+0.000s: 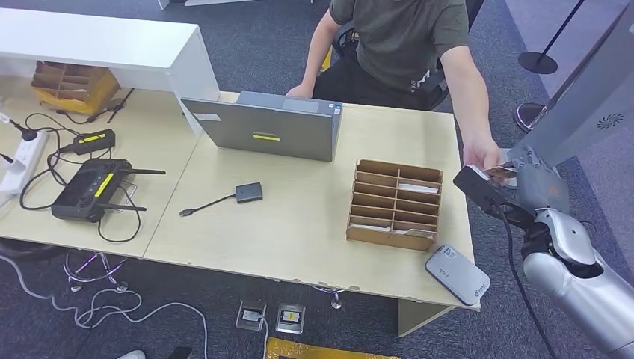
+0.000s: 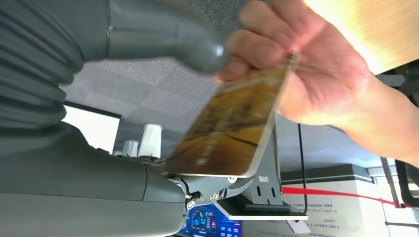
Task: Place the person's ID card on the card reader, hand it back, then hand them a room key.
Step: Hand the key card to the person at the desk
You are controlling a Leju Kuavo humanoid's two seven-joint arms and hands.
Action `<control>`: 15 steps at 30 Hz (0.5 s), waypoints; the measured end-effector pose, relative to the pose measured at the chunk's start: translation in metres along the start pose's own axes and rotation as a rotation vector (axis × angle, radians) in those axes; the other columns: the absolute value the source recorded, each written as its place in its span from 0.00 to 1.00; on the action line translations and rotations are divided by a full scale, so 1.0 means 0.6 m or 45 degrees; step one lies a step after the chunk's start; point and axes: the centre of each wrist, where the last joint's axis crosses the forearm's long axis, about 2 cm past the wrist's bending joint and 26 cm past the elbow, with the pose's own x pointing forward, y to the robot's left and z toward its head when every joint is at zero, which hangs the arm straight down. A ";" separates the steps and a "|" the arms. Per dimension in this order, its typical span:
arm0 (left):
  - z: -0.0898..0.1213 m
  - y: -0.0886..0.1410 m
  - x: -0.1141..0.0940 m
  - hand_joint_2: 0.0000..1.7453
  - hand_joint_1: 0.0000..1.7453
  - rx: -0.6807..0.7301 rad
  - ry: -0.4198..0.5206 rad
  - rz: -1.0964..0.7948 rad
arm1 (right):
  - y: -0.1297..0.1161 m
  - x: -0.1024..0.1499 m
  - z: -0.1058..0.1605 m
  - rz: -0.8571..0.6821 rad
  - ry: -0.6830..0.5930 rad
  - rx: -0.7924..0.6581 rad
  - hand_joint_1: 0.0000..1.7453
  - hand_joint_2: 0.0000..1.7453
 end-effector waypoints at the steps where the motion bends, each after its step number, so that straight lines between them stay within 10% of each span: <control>1: 0.000 0.000 0.000 0.00 0.00 0.000 0.000 0.000 | 0.001 0.000 0.000 0.002 0.002 -0.004 0.00 0.00; 15: 0.001 -0.003 -0.001 0.00 0.00 -0.001 0.012 0.023 | -0.009 0.027 0.008 0.093 -0.111 -0.177 0.00 0.00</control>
